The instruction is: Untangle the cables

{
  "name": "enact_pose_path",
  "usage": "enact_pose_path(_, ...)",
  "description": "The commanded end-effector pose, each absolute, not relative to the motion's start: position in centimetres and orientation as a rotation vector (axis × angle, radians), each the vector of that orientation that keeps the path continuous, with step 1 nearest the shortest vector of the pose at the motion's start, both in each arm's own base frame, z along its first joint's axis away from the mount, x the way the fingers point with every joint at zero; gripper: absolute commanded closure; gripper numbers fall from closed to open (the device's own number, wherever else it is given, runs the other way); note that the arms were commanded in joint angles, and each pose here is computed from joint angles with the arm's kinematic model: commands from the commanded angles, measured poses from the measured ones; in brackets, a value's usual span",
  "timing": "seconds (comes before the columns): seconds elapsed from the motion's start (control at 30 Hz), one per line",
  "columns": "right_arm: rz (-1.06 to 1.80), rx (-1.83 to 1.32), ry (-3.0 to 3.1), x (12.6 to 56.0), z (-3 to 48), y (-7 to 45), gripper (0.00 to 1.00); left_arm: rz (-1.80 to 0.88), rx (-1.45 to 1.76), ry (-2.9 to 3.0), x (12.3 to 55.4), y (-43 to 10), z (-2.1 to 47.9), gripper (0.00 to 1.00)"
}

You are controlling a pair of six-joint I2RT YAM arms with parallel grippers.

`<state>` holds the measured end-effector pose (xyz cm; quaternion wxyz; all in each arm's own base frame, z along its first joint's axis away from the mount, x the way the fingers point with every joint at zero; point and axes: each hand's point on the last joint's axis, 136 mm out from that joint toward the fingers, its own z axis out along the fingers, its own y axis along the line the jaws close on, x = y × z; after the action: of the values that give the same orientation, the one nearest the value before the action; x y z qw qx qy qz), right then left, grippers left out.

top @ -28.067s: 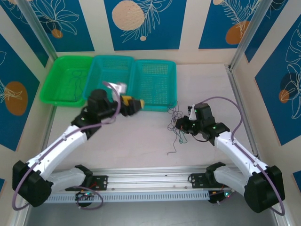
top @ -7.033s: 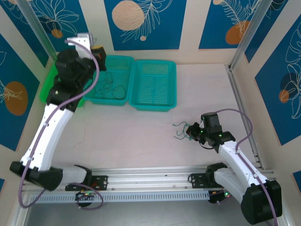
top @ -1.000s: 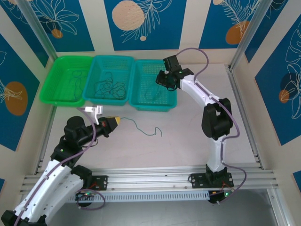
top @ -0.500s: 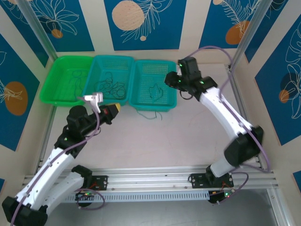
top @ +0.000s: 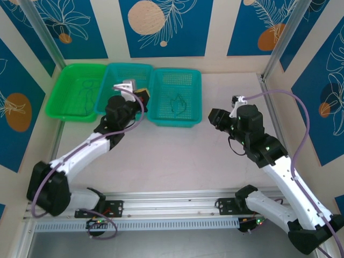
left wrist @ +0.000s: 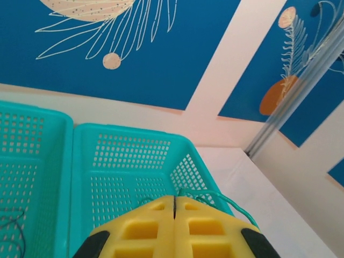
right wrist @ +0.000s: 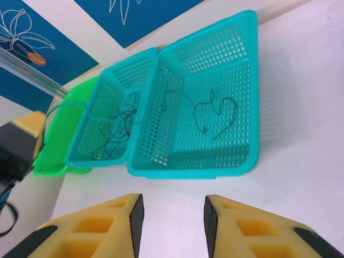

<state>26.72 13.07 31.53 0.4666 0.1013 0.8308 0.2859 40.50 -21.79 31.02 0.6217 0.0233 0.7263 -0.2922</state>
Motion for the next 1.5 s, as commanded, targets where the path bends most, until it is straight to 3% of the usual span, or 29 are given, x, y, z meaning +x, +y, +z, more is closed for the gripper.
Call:
enact_pose_path(0.0,0.688,0.290,2.025,25.9,31.3,12.1,0.61,-0.630,0.055,1.532,43.3,-22.9,33.9,1.00)
enact_pose_path(0.4,0.629,0.283,2.039,24.6,31.2,10.7,0.60,-0.585,0.067,1.659,53.1,-28.3,27.9,1.00)
enact_pose_path(0.43,0.624,0.284,2.038,24.5,31.2,10.5,0.59,-0.585,0.083,1.673,53.4,-28.7,27.5,0.93)
enact_pose_path(0.5,0.619,0.285,2.043,24.2,31.1,10.3,0.59,-0.572,0.109,1.724,54.1,-29.4,26.5,0.66)
enact_pose_path(0.63,0.614,0.289,2.048,24.1,30.9,10.2,0.59,-0.571,0.136,1.735,53.7,-29.5,26.7,0.37)
enact_pose_path(0.7,0.608,0.297,2.054,24.2,30.5,10.1,0.59,-0.566,0.132,1.722,52.9,-28.8,27.7,0.30)
enact_pose_path(0.8,0.593,0.315,2.061,24.5,29.7,9.9,0.58,-0.582,0.134,1.694,50.7,-27.7,29.8,0.27)
enact_pose_path(0.97,0.526,0.339,2.077,25.6,27.5,9.0,0.47,-0.641,0.131,1.680,45.0,-25.3,32.4,0.27)
enact_pose_path(1.17,0.408,0.379,2.107,28.4,24.3,6.6,0.34,-0.675,0.095,1.754,37.2,-21.1,31.2,0.25)
enact_pose_path(1.33,0.322,0.475,2.110,31.6,20.9,3.3,0.28,-0.465,0.065,1.815,32.0,-15.2,28.1,0.21)
enact_pose_path(1.47,0.119,0.423,2.068,34.2,18.5,1.0,0.21,-0.181,0.060,1.875,29.9,-10.4,24.9,0.10)
